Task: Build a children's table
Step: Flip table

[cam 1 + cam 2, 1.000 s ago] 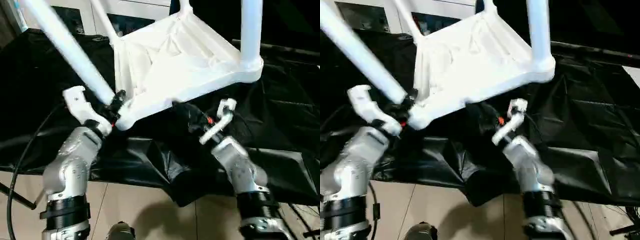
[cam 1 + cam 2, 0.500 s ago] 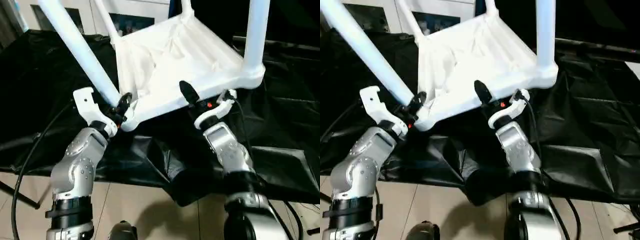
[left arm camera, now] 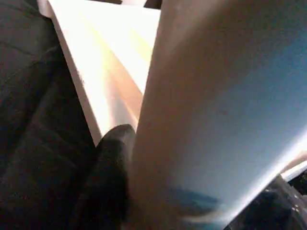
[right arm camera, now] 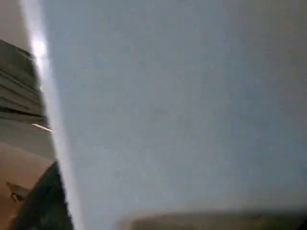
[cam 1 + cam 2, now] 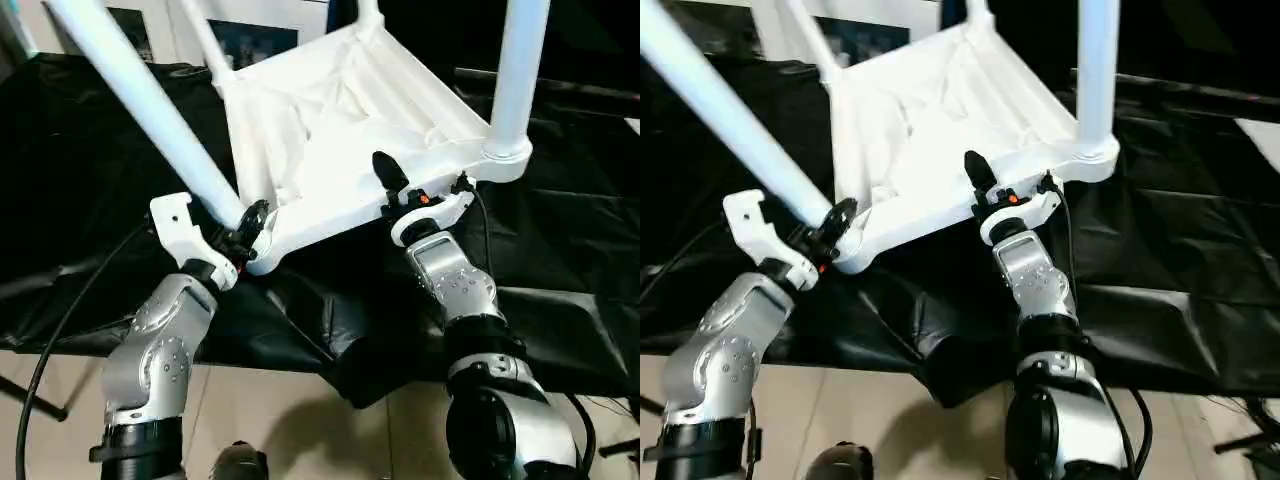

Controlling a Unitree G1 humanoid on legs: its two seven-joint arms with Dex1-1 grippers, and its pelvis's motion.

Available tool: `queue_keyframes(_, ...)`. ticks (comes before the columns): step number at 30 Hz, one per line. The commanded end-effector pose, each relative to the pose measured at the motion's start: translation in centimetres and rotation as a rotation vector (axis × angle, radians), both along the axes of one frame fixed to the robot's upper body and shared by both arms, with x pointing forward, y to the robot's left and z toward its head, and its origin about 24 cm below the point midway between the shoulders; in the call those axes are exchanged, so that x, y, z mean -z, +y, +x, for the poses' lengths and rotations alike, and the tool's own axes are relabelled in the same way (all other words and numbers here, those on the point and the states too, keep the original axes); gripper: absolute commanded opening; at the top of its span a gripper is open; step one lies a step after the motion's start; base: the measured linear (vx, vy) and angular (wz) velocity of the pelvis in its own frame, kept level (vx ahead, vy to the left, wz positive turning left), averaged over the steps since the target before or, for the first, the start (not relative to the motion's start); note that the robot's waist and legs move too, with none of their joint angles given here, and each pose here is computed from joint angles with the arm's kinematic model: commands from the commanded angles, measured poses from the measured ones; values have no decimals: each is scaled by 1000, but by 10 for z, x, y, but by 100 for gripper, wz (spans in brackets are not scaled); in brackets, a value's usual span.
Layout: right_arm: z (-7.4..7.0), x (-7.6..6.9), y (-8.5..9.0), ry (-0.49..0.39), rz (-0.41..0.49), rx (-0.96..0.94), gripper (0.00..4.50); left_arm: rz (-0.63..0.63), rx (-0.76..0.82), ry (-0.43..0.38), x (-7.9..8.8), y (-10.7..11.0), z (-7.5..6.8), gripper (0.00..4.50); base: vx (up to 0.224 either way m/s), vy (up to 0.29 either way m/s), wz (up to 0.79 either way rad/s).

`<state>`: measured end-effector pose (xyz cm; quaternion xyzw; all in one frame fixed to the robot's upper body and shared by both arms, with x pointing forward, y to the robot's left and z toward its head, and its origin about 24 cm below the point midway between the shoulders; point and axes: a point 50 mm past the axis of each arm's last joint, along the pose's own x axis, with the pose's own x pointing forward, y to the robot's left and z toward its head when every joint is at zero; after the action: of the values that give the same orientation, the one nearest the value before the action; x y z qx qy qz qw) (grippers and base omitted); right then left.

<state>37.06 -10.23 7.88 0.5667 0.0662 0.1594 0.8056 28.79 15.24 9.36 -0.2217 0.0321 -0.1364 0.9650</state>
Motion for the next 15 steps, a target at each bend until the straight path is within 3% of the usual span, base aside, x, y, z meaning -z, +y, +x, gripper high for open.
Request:
queue_keyframes(1, 3, -3, 1, 3, -5, -15, 352, -81, 75, -86, -14, -12, -4, 229, 0, 0, 0)
queue_keyframes(9, 2, -2, 0, 0, -20, -23, 276, -72, 71, -82, -13, -13, -4, 229, 0, 0, 0)
queue_keyframes(11, 2, -1, -2, 2, -23, -14, 258, -60, 64, -77, -12, -13, -3, 299, 0, 0, 0)
queue_keyframes(15, 5, -3, -12, 3, -36, 45, 224, -76, 96, -64, -13, -14, -4, 329, 0, 0, 0)
